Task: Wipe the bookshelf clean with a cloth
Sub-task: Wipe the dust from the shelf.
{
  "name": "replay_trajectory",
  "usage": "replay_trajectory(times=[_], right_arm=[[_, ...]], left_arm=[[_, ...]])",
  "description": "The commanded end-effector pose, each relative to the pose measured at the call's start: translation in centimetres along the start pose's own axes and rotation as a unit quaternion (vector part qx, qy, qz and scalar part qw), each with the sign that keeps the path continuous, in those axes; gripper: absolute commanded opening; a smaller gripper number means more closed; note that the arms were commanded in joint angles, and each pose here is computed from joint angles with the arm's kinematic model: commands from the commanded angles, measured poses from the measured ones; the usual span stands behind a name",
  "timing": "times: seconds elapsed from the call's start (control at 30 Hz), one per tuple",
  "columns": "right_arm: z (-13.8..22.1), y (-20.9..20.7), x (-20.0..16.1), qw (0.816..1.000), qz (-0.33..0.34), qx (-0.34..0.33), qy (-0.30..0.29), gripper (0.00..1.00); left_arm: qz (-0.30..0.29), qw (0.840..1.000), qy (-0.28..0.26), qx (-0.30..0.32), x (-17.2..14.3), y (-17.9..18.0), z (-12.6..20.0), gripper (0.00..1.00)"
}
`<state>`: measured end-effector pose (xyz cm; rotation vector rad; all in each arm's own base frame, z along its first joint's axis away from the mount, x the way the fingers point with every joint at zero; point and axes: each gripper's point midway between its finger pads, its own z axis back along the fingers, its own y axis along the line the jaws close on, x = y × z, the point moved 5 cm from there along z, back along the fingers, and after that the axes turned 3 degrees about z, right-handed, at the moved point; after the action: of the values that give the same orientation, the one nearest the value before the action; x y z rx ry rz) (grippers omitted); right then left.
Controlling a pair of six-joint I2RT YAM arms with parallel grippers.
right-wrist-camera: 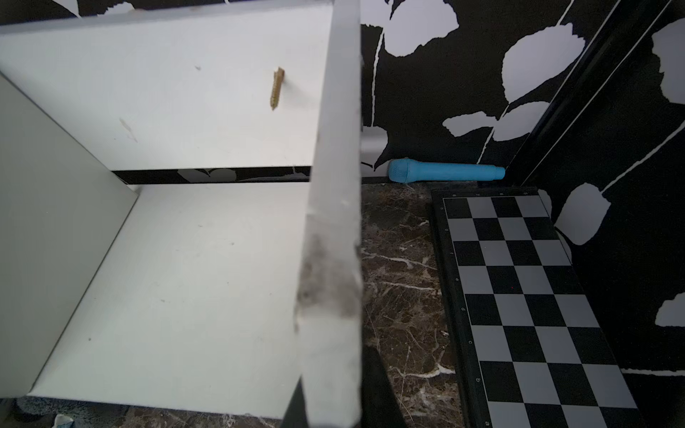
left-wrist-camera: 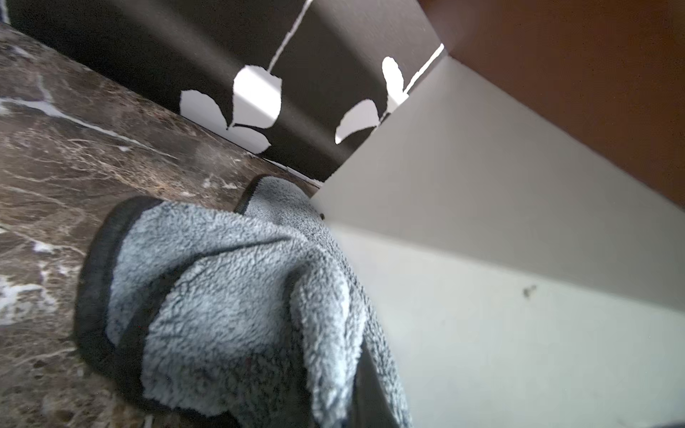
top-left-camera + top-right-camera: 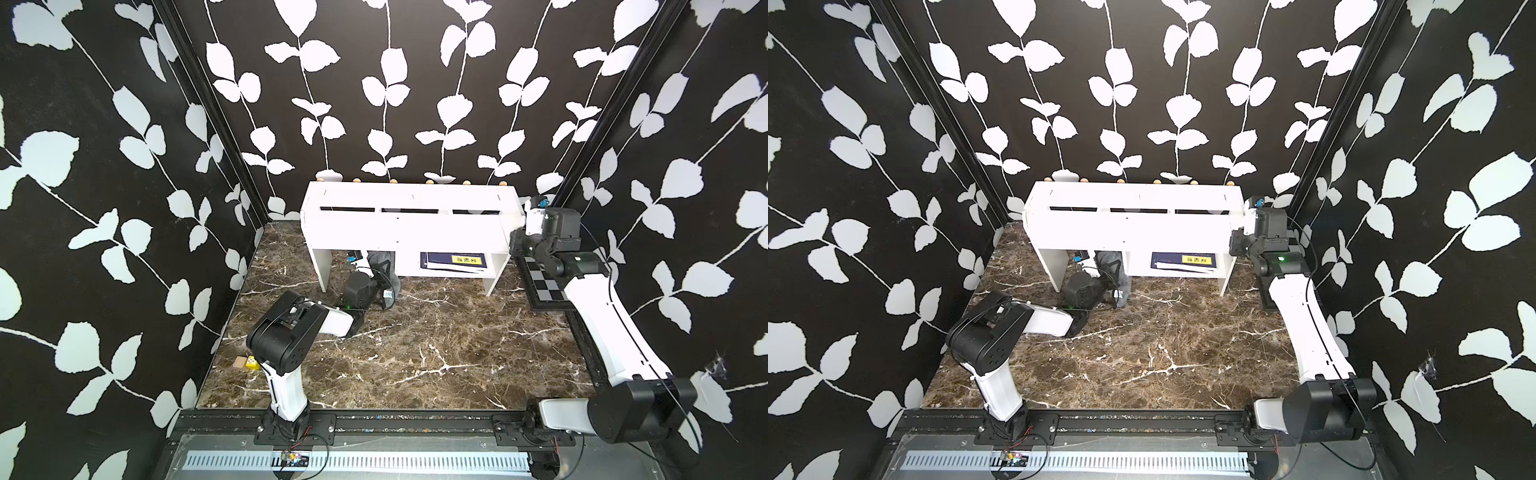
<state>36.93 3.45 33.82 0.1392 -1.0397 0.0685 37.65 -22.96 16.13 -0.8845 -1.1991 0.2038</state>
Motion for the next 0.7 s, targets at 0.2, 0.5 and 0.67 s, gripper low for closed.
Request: replay_trajectory(times=[0.2,0.5,0.67], right_arm=[[2.1,-0.2,4.1,0.994,-0.078,0.032,-0.072,0.0],[1.9,0.1,3.2,0.993,-0.083,0.045,-0.068,0.0],[2.2,0.3,3.6,0.992,-0.089,0.053,-0.076,0.0]], left_arm=[[-0.022,0.994,-0.066,-0.09,2.2,-3.7,0.9,0.0],[-0.017,0.996,0.024,-0.079,-5.3,-0.9,0.5,0.0],[-0.022,0.997,0.049,-0.063,-7.8,-0.3,1.2,0.0]])
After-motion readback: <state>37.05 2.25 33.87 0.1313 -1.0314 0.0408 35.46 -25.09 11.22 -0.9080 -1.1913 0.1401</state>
